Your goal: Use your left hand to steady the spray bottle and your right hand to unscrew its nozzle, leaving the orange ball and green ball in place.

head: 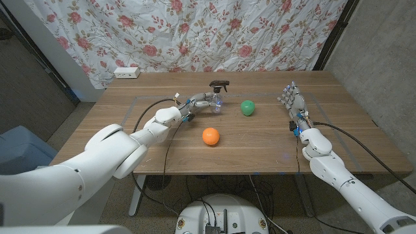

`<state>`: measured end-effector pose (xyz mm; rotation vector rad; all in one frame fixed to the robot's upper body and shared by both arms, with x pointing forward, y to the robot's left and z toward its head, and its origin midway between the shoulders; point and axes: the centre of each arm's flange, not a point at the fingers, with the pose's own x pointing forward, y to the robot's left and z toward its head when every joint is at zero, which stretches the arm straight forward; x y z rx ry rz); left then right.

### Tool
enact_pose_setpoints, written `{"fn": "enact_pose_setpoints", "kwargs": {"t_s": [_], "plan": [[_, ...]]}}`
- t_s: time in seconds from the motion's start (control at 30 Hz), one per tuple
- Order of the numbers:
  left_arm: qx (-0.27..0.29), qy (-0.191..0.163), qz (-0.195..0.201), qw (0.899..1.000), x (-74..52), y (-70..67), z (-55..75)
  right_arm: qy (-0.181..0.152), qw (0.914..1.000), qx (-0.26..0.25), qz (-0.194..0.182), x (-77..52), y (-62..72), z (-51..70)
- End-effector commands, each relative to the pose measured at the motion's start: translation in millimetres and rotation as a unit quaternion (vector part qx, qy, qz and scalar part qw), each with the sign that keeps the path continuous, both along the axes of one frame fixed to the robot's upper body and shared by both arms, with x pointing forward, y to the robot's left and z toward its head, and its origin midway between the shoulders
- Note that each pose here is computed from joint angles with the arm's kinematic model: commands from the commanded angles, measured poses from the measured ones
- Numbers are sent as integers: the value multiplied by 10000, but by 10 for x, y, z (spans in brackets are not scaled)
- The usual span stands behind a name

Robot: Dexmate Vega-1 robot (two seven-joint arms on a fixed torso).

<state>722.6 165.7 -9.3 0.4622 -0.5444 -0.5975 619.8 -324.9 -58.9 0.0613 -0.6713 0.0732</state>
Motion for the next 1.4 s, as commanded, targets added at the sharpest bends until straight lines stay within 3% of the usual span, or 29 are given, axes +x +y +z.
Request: {"fn": "enact_pose_setpoints", "kwargs": {"t_s": [0.03,0.4,0.9,1.4], "plan": [[-161,-407,-170,9989,-159,123,58,-32,9997,-246,50,19,80,135],[-294,-447,10,9986,-255,183,40,-99,9979,-643,55,-11,82,330],[-174,-340,65,9992,-391,90,32,-284,9873,-1556,-154,-158,102,698],[-176,-181,-88,9996,-516,-22,18,-383,9756,-2151,-198,-311,144,831]]}}
